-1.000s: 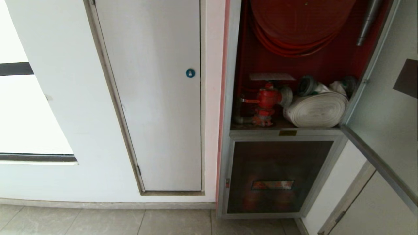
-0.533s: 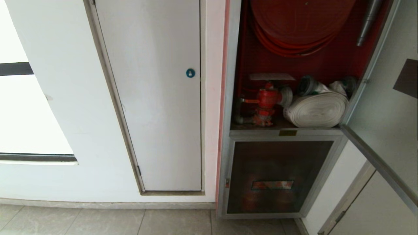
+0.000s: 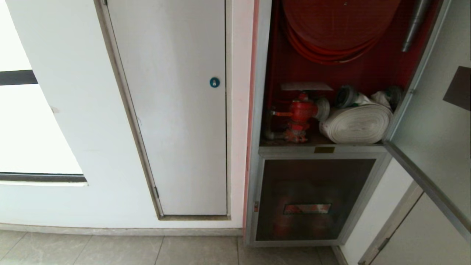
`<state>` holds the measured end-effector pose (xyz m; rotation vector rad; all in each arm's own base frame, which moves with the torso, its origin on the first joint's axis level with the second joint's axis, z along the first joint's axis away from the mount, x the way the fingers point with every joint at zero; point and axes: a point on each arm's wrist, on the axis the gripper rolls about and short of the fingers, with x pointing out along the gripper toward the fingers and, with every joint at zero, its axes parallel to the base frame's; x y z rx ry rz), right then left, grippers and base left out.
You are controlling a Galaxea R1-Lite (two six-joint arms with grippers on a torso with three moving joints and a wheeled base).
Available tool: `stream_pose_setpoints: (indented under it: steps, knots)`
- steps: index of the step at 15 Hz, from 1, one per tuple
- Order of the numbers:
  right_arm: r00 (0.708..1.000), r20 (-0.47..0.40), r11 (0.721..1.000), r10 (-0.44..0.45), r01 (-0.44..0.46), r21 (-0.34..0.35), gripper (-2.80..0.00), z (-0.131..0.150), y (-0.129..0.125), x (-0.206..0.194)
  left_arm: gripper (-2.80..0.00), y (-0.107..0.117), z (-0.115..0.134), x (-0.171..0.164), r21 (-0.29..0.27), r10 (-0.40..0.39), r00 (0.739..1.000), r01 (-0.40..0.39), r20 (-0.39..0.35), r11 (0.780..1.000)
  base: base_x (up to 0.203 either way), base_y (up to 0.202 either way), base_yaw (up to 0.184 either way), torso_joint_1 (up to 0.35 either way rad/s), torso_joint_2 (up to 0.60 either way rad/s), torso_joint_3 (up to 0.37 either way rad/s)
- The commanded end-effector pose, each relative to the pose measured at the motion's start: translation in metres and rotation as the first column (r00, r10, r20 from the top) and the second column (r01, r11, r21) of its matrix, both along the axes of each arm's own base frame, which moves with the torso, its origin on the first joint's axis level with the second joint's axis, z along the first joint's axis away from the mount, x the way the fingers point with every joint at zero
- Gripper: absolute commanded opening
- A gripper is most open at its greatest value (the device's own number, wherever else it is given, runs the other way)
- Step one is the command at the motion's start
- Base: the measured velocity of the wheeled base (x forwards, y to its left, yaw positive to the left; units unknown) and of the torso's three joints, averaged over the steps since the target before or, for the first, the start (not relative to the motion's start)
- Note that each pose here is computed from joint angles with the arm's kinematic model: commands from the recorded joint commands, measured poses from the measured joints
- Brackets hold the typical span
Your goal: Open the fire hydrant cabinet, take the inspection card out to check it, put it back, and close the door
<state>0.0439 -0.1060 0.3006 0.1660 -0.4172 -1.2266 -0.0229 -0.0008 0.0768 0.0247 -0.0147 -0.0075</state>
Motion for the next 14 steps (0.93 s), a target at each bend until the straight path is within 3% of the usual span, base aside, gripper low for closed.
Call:
stream_pose_setpoints:
  steps: [1, 4, 7, 14]
  knots:
    - [0.999, -0.018, 0.999, 0.032, -0.031, 0.020, -2.80, 0.001, -0.017, 0.007, -2.80, 0.000, -0.002, 0.001, 0.000, 0.000, 1.000, 0.000, -0.009, 1.000, 0.000, 0.000, 0.000, 0.000, 0.00, 0.000]
    - [0.987, -0.050, 0.988, 0.152, -0.152, 0.015, -2.80, -0.001, -0.027, 0.015, -2.80, 0.000, -0.002, 0.001, 0.000, 0.000, 1.000, 0.000, -0.009, 1.000, 0.000, 0.000, 0.000, 0.000, 0.00, 0.000]
    - [0.953, -0.078, 0.956, 0.294, -0.295, 0.005, -2.80, 0.000, -0.026, 0.018, -2.80, 0.000, -0.002, 0.001, 0.000, 0.000, 1.000, 0.000, -0.009, 1.000, 0.000, 0.000, 0.000, 0.000, 0.00, 0.000]
    - [0.921, -0.103, 0.926, 0.375, -0.378, -0.003, -2.80, 0.000, -0.021, 0.026, -2.80, 0.000, -0.002, 0.001, 0.000, 0.000, 1.000, 0.000, -0.009, 1.000, 0.000, 0.000, 0.000, 0.000, 0.00, 0.000]
